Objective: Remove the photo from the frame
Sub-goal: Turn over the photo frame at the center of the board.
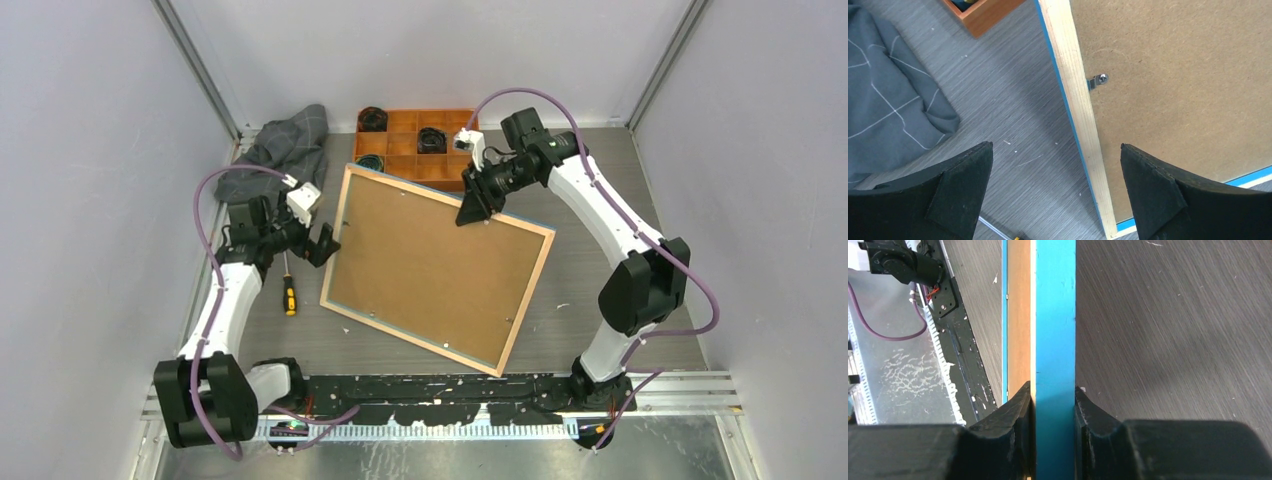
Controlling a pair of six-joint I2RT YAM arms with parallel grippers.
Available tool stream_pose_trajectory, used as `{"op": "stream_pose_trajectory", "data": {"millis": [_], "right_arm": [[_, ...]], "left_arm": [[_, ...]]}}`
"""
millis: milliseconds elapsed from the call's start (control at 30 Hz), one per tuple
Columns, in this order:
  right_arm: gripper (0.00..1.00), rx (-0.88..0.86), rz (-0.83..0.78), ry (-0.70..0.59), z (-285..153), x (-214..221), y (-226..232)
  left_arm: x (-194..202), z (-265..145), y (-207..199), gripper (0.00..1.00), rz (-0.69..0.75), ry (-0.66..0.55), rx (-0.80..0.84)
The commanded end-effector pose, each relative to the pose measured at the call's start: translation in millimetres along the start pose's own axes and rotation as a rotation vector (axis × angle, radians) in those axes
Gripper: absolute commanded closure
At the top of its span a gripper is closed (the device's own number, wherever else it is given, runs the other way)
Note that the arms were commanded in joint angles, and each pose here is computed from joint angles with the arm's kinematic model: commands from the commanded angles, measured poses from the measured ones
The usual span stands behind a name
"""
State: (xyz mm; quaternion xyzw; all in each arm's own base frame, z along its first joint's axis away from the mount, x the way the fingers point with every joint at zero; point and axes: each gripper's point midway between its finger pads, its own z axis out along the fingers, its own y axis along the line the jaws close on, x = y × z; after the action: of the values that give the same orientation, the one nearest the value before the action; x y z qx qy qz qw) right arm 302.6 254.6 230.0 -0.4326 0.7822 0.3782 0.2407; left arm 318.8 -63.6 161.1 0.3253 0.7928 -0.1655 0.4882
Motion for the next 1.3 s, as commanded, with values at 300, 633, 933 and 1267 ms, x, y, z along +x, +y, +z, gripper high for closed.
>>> {"op": "stream_pose_trajectory", "data": {"millis": [300,633,933,1267], "right_arm": [[0.99,-0.027,-0.032,0.033,32,19,-54],[0.99,-0.063,0.01,0.091,60,35,-91],[0.87,-0.097,0.08,0.136,75,48,-124],[0.62,-0.024,0.094,0.174,79,63,-151]], "left_arm": [[-29,-50,-19,0.0,0.05,-0.065,-0.106],[-10,-74,-48,0.0,0.109,-0.064,-0.129],[-7,-75,-53,0.0,0.098,-0.071,-0.122],[-6,-74,-53,0.0,0.093,-0.073,-0.12]]}}
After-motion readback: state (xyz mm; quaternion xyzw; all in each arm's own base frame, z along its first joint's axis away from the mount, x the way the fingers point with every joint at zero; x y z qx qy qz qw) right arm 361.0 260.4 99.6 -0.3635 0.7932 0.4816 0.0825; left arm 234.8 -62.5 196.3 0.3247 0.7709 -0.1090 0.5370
